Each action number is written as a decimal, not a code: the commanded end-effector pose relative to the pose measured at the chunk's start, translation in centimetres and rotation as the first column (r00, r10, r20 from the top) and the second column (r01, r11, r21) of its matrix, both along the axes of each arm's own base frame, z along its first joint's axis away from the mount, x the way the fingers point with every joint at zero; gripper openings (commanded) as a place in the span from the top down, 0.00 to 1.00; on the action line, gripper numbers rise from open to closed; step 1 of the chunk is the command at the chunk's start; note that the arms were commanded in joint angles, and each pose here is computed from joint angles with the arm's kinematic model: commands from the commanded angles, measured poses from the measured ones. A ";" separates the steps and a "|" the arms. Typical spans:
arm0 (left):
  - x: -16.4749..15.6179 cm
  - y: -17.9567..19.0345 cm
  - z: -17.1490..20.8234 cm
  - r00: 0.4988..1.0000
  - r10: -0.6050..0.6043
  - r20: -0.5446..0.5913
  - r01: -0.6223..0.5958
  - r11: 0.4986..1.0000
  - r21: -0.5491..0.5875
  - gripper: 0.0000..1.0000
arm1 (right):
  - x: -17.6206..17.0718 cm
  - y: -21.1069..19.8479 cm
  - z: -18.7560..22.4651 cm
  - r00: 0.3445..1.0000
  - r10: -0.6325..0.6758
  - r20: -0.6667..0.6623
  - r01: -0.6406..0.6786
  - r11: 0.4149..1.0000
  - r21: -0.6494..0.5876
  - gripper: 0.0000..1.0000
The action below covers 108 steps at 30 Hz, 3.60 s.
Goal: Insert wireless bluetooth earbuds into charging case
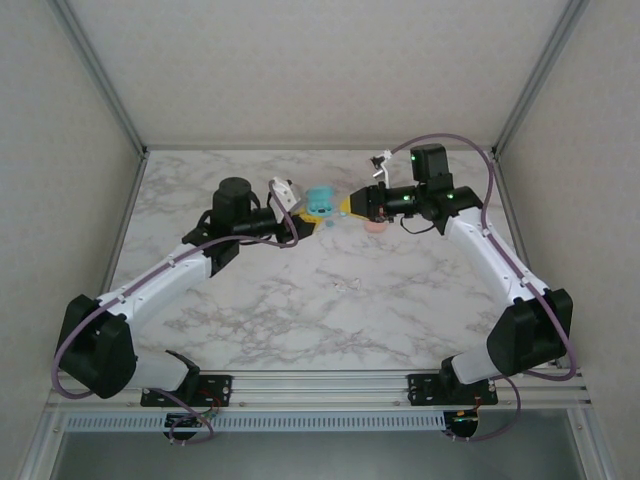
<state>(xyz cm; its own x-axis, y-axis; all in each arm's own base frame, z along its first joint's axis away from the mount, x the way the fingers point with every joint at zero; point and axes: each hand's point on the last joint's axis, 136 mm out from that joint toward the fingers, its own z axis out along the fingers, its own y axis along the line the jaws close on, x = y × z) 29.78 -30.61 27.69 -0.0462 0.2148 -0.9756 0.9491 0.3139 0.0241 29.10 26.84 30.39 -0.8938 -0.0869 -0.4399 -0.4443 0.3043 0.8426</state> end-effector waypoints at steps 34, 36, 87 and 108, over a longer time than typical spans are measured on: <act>-1.2 -1.5 1.9 0.996 -0.087 0.023 0.088 0.995 -0.036 0.77 | 1.3 2.0 1.2 0.990 -0.061 0.128 0.065 0.998 -0.026 0.83; -1.2 -1.5 2.1 0.996 -0.087 0.029 0.088 0.995 -0.039 0.77 | 1.3 1.9 1.0 0.989 -0.065 0.132 0.070 0.997 -0.037 0.82; -1.1 -1.6 2.5 0.996 -0.084 0.029 0.086 0.995 -0.059 0.77 | 1.6 1.9 0.6 0.984 -0.088 0.155 0.106 0.988 -0.111 0.69; -1.1 -1.3 2.2 0.998 -0.062 0.032 0.064 0.997 -0.048 0.77 | 1.3 1.3 3.1 0.970 -0.120 0.214 0.141 0.986 -0.085 0.53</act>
